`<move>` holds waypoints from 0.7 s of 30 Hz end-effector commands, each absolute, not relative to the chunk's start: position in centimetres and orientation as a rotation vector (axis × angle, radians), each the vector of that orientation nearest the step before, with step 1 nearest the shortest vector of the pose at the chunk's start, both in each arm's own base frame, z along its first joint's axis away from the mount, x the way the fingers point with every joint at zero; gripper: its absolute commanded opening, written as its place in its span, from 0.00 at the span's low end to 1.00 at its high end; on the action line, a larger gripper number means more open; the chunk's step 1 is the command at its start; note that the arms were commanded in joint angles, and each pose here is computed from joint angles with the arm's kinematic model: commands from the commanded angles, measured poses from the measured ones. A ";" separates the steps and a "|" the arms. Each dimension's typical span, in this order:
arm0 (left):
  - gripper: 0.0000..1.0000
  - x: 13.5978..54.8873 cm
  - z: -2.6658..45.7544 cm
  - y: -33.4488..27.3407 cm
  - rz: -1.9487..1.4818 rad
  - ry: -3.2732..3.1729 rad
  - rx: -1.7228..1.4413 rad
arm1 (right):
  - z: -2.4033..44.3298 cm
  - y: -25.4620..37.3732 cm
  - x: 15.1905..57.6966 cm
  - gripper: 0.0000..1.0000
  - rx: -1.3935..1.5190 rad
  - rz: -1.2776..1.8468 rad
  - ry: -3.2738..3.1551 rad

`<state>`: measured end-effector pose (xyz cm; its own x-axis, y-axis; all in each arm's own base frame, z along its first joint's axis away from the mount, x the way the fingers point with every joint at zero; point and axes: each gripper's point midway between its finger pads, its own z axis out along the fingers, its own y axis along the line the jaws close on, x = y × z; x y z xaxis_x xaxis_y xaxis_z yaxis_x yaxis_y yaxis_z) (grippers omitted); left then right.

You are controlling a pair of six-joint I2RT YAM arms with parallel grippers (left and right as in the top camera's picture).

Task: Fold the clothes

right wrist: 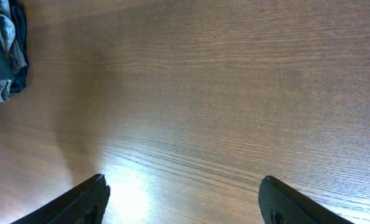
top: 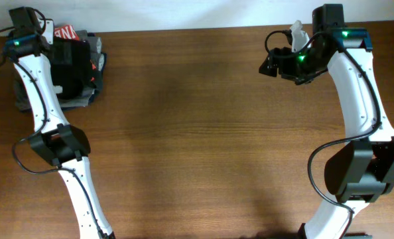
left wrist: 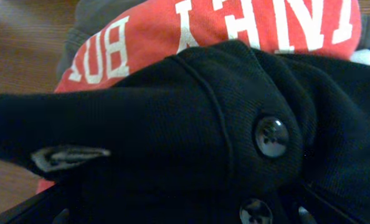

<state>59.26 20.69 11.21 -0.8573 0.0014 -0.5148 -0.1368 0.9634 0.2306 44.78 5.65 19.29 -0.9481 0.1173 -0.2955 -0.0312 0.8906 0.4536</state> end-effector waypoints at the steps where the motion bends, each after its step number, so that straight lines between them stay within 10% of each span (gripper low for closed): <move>1: 0.99 57.7 16.5 22.1 0.407 2.523 -0.146 | 18.6 5.5 44.8 0.85 0.083 0.667 2.759; 12: 0.99 53.0 32.7 20.6 0.448 2.277 -0.174 | 26.1 2.6 47.0 0.99 0.082 0.522 2.591; 21: 0.99 52.7 34.5 17.2 0.244 2.242 -0.166 | 39.0 1.9 43.0 0.99 -0.088 0.356 2.362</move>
<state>51.83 18.89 35.47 -0.6291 -0.0075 -0.7773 -0.2575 0.9455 0.1994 44.60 2.23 34.60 -0.8062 0.0937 -0.5841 -0.1128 0.9449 0.3072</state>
